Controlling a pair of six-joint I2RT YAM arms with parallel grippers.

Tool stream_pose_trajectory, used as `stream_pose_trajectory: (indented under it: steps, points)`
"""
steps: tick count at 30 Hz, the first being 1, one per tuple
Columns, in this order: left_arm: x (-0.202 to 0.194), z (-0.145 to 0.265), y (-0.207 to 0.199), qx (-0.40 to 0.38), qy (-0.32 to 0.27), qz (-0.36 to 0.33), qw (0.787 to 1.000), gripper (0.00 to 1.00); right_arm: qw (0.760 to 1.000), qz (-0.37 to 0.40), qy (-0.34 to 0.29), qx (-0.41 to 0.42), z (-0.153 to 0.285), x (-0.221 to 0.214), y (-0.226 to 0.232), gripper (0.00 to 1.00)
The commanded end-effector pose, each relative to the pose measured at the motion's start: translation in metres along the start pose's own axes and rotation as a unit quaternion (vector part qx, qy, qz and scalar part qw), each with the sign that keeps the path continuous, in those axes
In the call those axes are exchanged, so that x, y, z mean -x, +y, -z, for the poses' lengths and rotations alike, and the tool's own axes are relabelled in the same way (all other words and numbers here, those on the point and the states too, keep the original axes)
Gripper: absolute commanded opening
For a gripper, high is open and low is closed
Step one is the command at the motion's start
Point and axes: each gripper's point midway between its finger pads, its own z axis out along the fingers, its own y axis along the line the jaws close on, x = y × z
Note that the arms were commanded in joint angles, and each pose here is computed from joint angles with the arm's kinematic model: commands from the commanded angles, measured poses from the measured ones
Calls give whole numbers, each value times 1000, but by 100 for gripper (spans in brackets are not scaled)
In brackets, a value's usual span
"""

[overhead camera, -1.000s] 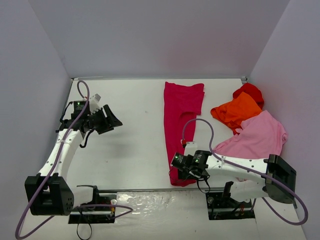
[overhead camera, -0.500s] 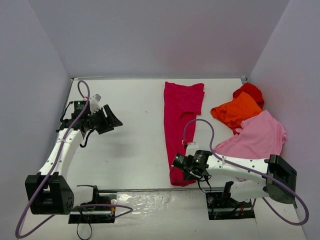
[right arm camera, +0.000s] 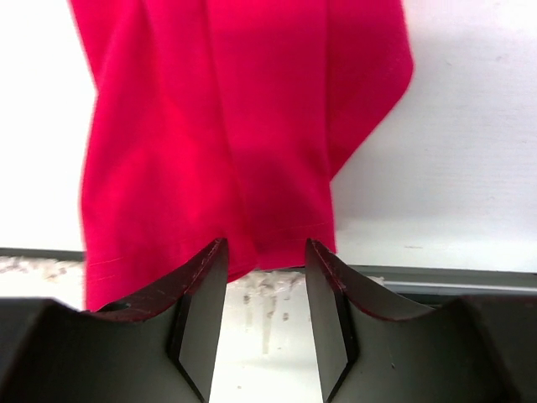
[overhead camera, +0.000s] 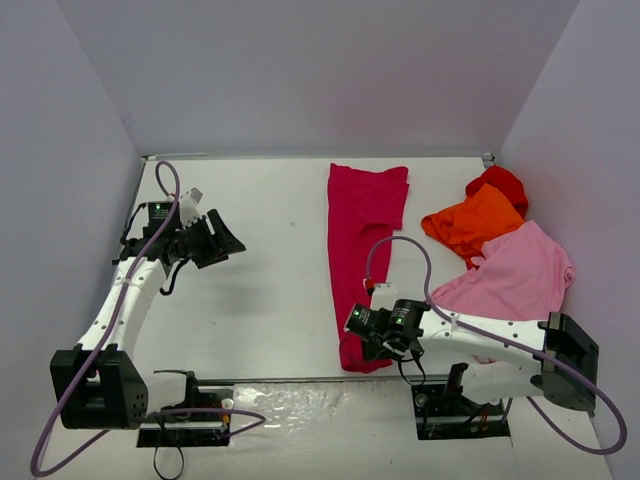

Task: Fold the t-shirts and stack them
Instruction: Rotate the tshirt 90 degrees, then grab the bottom of the folded rectangular tshirt with right arm

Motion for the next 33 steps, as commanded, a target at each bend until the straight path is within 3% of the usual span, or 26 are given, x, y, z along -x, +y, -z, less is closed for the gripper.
stream_pose_trajectory:
  steps: [1, 7, 16, 17, 20, 21, 28, 33]
  points:
    - [15, 2, -15, -28, -27, -16, 999, 54, 999, 3, -10, 32, 12, 7, 14, 39]
    - [16, 3, -15, -28, -28, -16, 999, 54, 999, 22, 33, 11, -4, -14, 7, 39]
    - [13, 2, -12, -24, -22, -18, 999, 54, 998, 32, 36, -33, -15, -17, -6, 38]
    - [12, 2, -12, -24, -21, -18, 999, 55, 998, 34, 36, -39, -16, -17, -8, 34]
    - [13, 3, -13, -24, -21, -20, 999, 55, 998, 40, 29, -49, -16, -12, -9, 3]
    - [14, 4, -13, -24, -21, -21, 999, 55, 998, 41, 24, -48, -15, -10, -8, 0]
    - [16, 7, -16, -23, -26, -22, 999, 54, 997, 57, -37, -21, 3, 30, 21, 0]
    - [18, 9, -20, -30, -34, -19, 999, 54, 990, 105, -90, 29, 35, 83, 84, 0]
